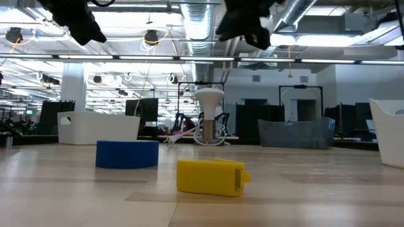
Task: Pick and place Stapler, Stapler remover, tape
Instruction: Put the blue tape into the bottom white bin
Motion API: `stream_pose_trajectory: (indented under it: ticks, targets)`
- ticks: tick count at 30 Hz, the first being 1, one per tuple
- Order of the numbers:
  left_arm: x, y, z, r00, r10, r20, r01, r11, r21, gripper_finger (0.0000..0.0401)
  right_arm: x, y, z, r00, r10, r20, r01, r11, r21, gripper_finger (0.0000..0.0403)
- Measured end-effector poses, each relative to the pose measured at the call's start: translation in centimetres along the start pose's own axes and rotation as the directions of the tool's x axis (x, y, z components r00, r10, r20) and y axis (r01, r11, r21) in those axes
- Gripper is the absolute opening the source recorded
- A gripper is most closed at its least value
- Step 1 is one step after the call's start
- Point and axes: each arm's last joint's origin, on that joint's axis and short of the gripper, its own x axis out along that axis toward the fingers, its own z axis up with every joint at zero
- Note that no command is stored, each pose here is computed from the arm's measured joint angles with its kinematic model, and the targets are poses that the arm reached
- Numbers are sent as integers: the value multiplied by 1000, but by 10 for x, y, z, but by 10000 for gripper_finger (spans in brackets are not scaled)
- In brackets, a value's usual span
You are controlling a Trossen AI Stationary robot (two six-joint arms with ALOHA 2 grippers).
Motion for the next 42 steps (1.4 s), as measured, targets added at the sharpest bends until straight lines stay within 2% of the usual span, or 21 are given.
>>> stream_pose_trajectory:
  ticks: [6,10,12,18,24,27,31,36,39,42]
  targets:
    - [0,-1,0,1000,-22,0,22,1000,-9,1,23,26,8,989,-73,-126,61,993,-98,58]
    - [4,-3,2,996,-87,-18,85,991,-104,1,22,26,11,964,-238,-119,218,962,-165,58]
    - [10,-6,2,991,-123,-49,116,984,-131,1,19,25,12,950,-304,-70,288,941,-179,58]
    - [38,-24,5,980,-147,-136,136,987,-84,1,-22,18,17,898,-438,46,438,879,-190,53]
    - [72,-58,0,966,-129,-225,126,992,-28,1,-72,9,17,842,-523,130,539,823,-178,16]
    - [84,-69,1,971,-131,-201,118,990,-75,1,-93,3,15,821,-554,142,571,803,-170,3]
    - [91,-81,9,980,-159,-117,143,981,-133,1,-117,-4,13,781,-597,182,622,768,-153,15]
    - [91,-91,28,992,-114,-57,104,984,-148,1,-137,-12,13,771,-604,202,636,751,-180,20]
    - [98,-97,33,990,-108,-87,95,986,-135,1,-146,-20,14,756,-623,200,654,734,-186,14]
    - [109,-104,34,982,-77,-175,59,992,-109,1,-154,-28,14,740,-645,190,672,715,-192,7]
